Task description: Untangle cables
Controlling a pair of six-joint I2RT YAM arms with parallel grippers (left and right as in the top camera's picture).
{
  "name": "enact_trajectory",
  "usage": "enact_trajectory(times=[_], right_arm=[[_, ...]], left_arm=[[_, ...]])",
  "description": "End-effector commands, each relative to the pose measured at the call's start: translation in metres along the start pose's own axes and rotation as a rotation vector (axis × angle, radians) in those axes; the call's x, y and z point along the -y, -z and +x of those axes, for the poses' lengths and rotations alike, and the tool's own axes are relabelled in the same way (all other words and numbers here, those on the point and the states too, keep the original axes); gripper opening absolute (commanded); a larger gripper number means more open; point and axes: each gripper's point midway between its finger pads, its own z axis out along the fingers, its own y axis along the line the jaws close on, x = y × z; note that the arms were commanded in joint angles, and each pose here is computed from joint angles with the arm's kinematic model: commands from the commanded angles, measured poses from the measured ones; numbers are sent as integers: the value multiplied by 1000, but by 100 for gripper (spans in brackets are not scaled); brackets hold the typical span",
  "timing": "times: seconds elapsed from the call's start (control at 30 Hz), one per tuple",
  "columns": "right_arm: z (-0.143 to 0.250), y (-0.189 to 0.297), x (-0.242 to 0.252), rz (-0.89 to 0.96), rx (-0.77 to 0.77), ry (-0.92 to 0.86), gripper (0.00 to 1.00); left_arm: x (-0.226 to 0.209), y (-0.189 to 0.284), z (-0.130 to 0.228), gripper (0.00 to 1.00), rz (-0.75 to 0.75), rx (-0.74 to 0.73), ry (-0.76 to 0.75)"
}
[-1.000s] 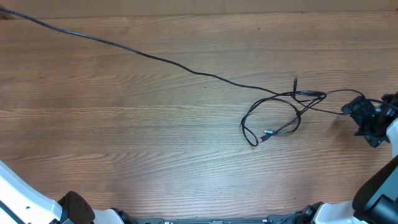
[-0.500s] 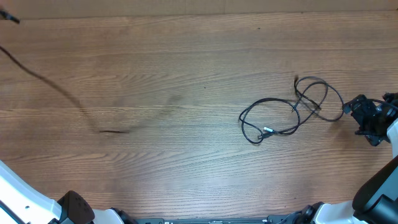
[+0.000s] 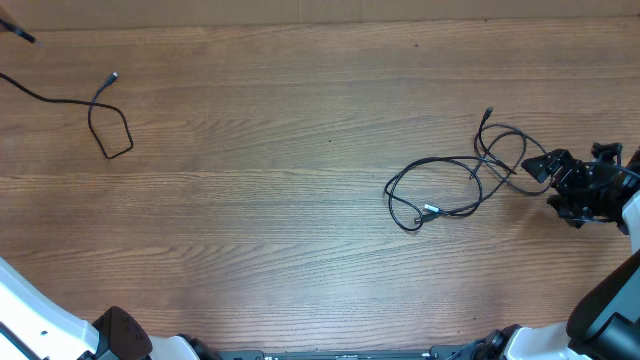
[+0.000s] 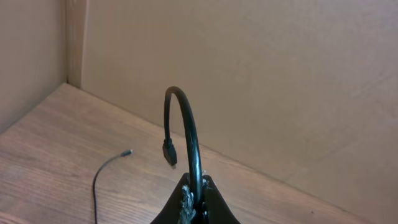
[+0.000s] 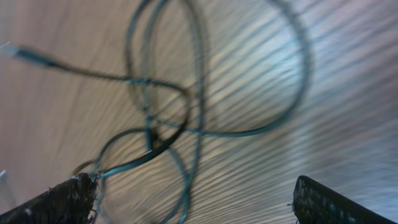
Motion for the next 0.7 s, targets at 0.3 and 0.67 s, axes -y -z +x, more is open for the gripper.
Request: enact_trajectory(times=[0.3, 0.67], right_arm=[[21, -2, -47, -225, -78, 155, 100], [45, -21, -78, -242, -161, 254, 100]], left_arm=[[-22, -10, 21, 4, -68, -92, 46], [-97, -72, 68, 4, -298, -266, 214]])
